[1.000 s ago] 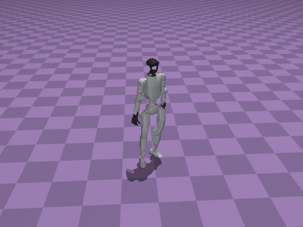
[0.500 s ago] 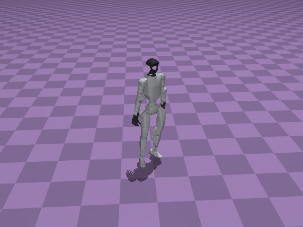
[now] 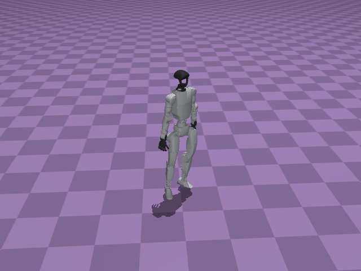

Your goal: Upper body actions

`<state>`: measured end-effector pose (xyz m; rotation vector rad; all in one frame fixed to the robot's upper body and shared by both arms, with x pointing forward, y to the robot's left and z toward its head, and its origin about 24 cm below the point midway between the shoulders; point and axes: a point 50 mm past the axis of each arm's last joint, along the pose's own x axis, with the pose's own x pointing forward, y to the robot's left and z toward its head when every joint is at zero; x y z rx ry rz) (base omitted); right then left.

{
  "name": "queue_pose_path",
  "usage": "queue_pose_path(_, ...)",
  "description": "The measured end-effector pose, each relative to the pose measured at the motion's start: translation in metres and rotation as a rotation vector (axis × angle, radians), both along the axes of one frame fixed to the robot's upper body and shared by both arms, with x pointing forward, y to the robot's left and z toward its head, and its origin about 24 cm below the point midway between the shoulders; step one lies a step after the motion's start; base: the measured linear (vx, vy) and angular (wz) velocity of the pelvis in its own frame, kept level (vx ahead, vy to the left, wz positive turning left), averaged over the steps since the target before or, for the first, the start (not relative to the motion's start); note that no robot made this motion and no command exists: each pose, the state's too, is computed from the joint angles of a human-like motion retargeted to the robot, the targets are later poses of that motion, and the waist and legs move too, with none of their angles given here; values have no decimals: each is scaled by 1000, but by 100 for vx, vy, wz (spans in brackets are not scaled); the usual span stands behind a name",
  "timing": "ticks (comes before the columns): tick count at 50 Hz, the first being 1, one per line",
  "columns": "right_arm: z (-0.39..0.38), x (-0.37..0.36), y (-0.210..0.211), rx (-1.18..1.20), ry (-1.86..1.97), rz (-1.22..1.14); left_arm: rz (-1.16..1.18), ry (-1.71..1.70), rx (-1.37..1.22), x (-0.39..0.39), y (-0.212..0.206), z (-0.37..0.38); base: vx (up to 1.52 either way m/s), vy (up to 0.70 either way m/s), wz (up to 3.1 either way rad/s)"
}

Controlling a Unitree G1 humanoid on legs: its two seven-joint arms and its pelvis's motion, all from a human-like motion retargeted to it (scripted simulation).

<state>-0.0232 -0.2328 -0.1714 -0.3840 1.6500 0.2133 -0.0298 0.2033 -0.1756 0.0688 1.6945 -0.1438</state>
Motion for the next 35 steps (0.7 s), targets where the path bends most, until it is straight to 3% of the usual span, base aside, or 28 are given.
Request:
queue_pose_path(11,1,-9,-2,-23,21,-21,-37,-6,29,-1,8,1,10,19,60)
queue_pose_path(24,8,-45,-6,-56,111,-106,-5,-4,84,-5,23,4,-8,33,194)
queue_pose_path(35,8,-16,-23,-143,-16,-123,181,33,191,-23,33,8,-18,21,187)
